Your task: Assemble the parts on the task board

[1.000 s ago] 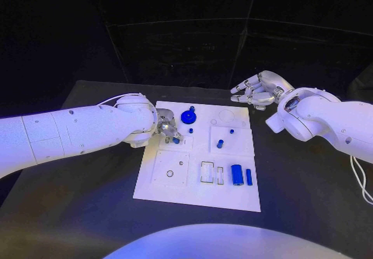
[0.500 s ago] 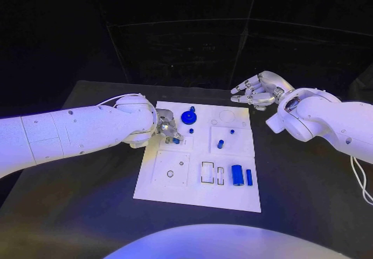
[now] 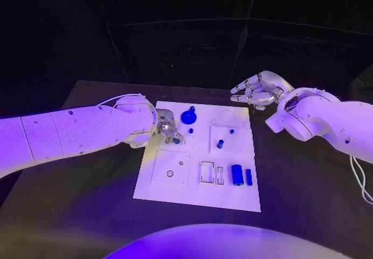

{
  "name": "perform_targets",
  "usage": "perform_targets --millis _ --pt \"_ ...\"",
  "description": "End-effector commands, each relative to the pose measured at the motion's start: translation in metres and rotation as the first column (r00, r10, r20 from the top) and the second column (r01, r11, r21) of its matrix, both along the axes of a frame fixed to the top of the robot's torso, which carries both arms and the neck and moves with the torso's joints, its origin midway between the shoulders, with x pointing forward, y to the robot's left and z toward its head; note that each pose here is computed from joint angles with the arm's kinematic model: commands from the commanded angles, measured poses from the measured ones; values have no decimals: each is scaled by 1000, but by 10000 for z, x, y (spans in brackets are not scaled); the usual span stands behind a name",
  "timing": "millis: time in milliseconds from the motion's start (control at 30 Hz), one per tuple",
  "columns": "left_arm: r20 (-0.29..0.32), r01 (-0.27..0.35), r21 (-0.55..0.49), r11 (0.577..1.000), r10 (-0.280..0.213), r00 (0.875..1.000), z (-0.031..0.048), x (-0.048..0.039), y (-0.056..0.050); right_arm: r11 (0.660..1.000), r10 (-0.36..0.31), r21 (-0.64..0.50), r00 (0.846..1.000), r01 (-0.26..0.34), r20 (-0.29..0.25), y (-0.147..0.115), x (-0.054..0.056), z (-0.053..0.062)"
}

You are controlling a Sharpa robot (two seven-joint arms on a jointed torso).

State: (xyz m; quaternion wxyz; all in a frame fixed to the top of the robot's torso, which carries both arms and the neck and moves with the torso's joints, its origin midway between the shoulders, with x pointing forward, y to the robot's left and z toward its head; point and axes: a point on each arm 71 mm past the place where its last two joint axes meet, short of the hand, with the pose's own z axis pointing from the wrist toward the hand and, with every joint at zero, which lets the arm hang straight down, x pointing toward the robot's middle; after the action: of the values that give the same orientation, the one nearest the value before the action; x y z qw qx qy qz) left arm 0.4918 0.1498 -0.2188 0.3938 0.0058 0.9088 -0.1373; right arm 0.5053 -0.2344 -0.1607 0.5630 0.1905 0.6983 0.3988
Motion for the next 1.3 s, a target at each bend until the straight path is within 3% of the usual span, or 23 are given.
perform_targets --millis 33,633,833,967,1100,1300 --pt "6 -4 -1 1000 4 1000 11 -2 -2 1000 9 5 1000 -9 4 14 3 14" --pt "11 -6 -4 1000 6 1000 24 -6 -2 1000 12 5 1000 -12 -1 20 15 6" --pt "22 -26 -12 1000 27 999 57 11 64 1000 11 5 1000 -11 -1 17 20 5" --pt "28 -59 -51 997 61 998 153 43 113 1000 8 4 1000 -8 0 9 26 2" --pt "40 -84 -97 992 88 995 352 116 150 1000 4 4 1000 -4 0 -2 37 -2" --pt "31 -94 -103 990 98 995 552 236 227 1000 2 3 1000 -2 0 -3 49 -6"
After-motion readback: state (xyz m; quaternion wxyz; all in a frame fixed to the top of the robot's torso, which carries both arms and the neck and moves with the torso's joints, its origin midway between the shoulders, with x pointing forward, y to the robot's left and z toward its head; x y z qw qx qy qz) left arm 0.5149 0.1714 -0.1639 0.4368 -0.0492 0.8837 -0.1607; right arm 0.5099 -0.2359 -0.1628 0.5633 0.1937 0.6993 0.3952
